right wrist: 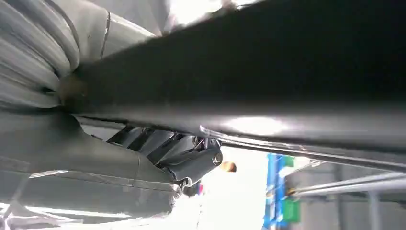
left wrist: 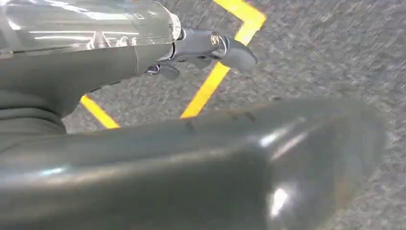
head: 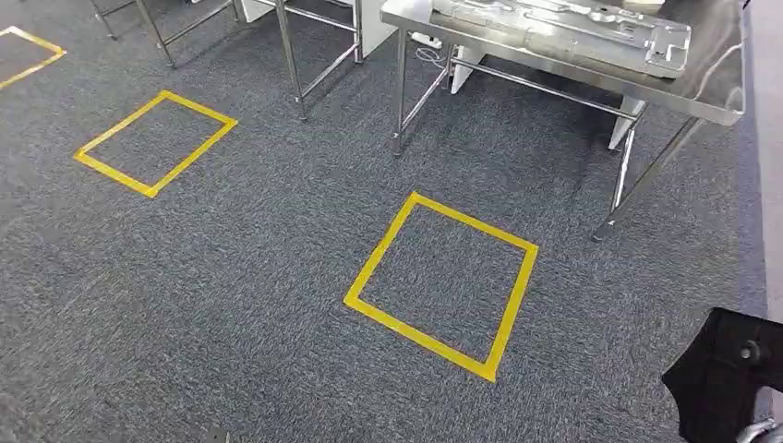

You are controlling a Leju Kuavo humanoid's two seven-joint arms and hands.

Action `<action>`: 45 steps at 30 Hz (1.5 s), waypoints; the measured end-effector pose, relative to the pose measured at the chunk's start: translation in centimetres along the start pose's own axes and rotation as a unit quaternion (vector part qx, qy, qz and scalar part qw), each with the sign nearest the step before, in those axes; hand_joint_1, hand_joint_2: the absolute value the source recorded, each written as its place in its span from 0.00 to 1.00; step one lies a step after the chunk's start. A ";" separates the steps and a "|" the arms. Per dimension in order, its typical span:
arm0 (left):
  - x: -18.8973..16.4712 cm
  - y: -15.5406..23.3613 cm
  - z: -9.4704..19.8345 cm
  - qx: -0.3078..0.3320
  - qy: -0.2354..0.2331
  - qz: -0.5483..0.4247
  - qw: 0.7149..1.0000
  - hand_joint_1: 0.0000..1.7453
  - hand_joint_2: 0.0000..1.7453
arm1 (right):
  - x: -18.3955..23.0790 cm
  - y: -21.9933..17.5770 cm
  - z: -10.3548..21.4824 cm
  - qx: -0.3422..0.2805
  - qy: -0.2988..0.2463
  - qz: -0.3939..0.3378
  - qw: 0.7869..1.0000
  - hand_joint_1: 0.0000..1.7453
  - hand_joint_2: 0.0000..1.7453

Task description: Take the parts from the cabinet and place them on the table.

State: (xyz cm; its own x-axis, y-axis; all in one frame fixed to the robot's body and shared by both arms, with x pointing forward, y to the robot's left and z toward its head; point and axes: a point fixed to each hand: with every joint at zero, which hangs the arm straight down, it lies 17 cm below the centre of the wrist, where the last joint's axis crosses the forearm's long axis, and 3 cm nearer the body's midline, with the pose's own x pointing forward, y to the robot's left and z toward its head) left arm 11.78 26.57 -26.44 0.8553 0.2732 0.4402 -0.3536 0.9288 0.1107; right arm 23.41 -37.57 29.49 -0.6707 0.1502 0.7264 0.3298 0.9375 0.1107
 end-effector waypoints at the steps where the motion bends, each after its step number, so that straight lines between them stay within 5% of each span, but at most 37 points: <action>1: -0.1 0.0 0.0 -0.001 0.000 -0.001 1.000 0.00 0.00 | -0.7 -0.1 -0.6 -0.006 0.006 0.027 1.000 1.00 1.00; 14: 1.0 -0.5 -0.2 -0.011 -0.005 -0.008 1.000 0.00 0.00 | -4.7 -0.7 -9.3 -0.017 -0.024 0.136 0.990 1.00 1.00; 24: -2.2 1.7 0.1 0.013 0.034 -0.013 0.999 0.00 0.00 | -8.8 3.3 -17.8 0.023 -0.033 0.163 0.986 1.00 1.00; 29: -0.4 1.5 -0.4 0.017 0.019 -0.009 1.000 0.00 0.00 | -9.7 5.8 -22.1 0.058 -0.042 0.202 0.977 1.00 1.00; 39: -3.6 2.5 0.4 0.023 0.043 -0.015 0.999 0.00 0.00 | -14.3 6.4 -21.4 0.086 0.008 0.222 0.971 1.00 1.00; 45: -0.8 1.7 -0.3 0.023 0.026 -0.001 0.999 0.00 0.00 | -12.6 6.6 -23.8 0.084 -0.020 0.226 0.970 1.00 1.00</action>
State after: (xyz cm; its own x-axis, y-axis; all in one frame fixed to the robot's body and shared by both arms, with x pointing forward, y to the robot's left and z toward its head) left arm 10.64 28.00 -26.90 0.8741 0.2852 0.3932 -0.3677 0.9174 0.1521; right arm 49.85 -40.78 37.25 -0.5096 0.5663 0.6478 0.4858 0.8108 -0.3266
